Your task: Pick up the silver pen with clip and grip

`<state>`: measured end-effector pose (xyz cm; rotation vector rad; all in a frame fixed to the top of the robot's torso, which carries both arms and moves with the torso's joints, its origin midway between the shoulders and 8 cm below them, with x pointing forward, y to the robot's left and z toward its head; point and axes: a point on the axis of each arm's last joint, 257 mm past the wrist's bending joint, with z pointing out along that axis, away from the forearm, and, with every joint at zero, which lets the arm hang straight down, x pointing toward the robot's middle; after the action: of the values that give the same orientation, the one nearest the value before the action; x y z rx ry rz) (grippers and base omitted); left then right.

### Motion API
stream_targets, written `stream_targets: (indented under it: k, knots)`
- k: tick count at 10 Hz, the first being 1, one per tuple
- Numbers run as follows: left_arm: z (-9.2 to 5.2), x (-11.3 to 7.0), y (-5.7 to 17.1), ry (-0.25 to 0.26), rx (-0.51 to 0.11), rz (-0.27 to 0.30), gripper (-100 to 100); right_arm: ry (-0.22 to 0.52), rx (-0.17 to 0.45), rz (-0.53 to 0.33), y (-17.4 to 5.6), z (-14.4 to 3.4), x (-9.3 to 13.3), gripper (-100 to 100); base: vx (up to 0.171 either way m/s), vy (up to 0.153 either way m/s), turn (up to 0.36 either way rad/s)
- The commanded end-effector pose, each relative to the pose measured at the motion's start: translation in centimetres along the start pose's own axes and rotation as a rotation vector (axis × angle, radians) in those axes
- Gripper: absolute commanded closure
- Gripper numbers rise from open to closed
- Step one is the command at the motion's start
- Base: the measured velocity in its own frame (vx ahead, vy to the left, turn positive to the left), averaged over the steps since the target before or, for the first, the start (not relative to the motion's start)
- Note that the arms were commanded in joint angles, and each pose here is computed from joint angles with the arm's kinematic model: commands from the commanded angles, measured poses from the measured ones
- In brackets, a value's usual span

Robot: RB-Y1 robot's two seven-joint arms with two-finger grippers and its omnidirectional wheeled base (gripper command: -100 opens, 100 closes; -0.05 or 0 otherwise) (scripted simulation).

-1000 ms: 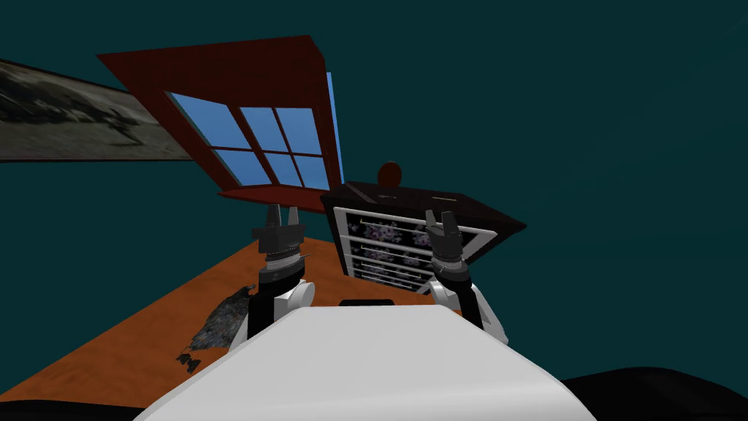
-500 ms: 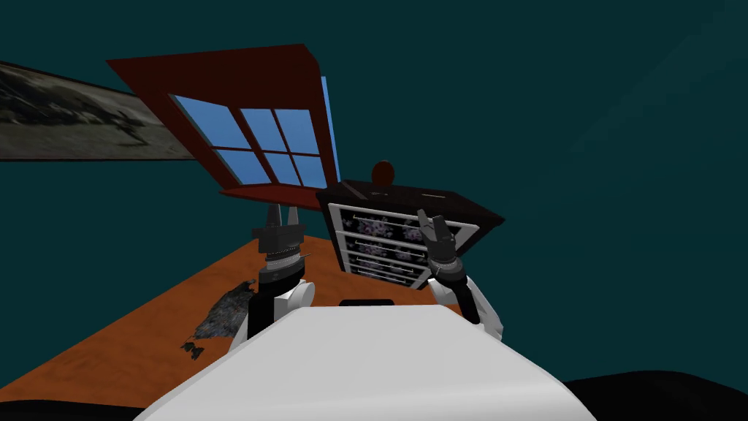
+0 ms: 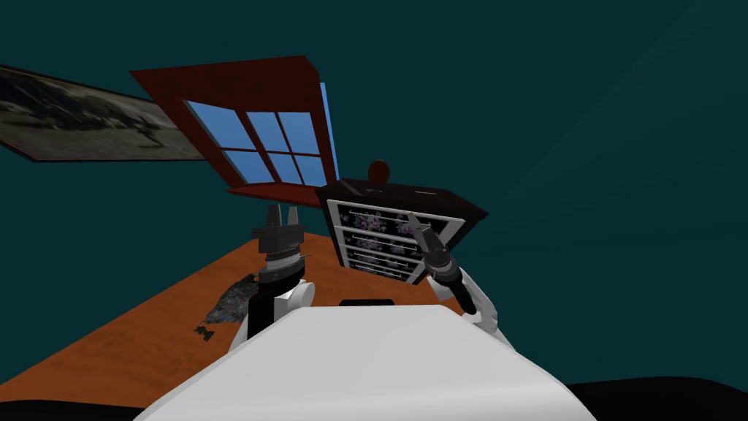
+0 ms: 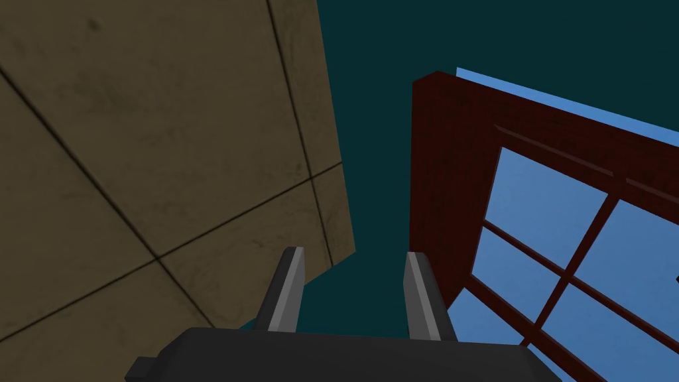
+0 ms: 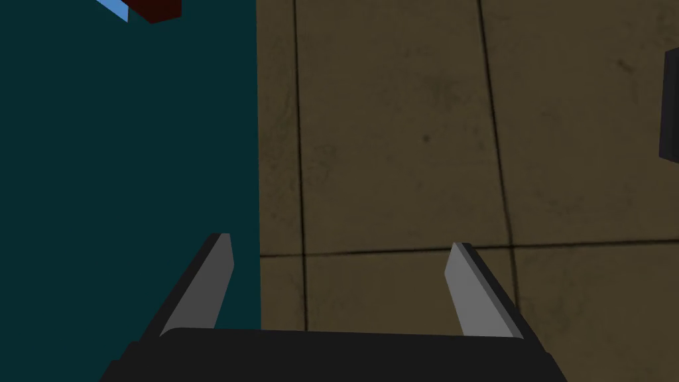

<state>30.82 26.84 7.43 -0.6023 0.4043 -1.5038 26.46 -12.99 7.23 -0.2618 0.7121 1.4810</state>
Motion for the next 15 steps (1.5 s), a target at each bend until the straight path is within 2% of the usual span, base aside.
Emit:
stream_targets:
  k: [1,2,3,4,5,7,8,10,11,13,14,15]
  knots:
    - [0.0,0.0,0.0,0.0,0.0,0.0,0,0.055,-0.034,0.005,0.4,-0.2,0.9,-100,-0.111,-0.076,0.022]
    - [0.0,0.0,0.0,0.0,0.0,0.0,0,0.064,-0.034,0.005,0.4,-0.3,1.0,-100,-0.046,-0.054,0.0]
    - [0.0,0.0,0.0,0.0,0.0,0.0,0,0.115,-0.091,0.014,1.1,-0.3,2.2,-100,-0.075,-0.06,0.046]
    - [0.0,0.0,0.0,0.0,0.0,0.0,0,0.144,-0.091,0.014,1.1,-0.6,2.5,-100,-0.088,-0.059,0.044]
    - [0.0,0.0,0.0,0.0,0.0,0.0,0,0.189,-0.143,0.022,1.7,-0.7,3.6,-100,-0.165,-0.069,0.073]
    - [0.0,0.0,0.0,0.0,0.0,0.0,0,0.236,-0.146,0.023,1.8,-1.2,4.0,-100,-0.082,-0.039,0.013]
    - [0.0,0.0,0.0,0.0,0.0,0.0,0,0.289,-0.199,0.031,2.3,-1.6,5.0,-100,-0.081,-0.024,0.075]
    - [0.0,0.0,0.0,0.0,0.0,0.0,0,0.33,-0.197,0.031,2.2,-2.1,5.4,-100,-0.058,-0.032,0.026]
    - [0.0,0.0,0.0,0.0,0.0,0.0,0,0.388,-0.246,0.039,2.6,-2.7,6.3,-100,-0.067,-0.022,0.103]
    - [0.0,0.0,0.0,0.0,0.0,0.0,0,0.431,-0.243,0.038,2.5,-3.3,6.5,-100,-0.071,-0.025,0.023]
    - [0.0,0.0,0.0,0.0,0.0,0.0,0,0.49,-0.288,0.045,2.7,-4.1,7.2,-100,-0.082,-0.025,0.098]
    - [0.0,0.0,0.0,0.0,0.0,0.0,0,0.52,-0.285,0.044,2.6,-4.5,7.3,-100,-0.081,-0.023,0.072]
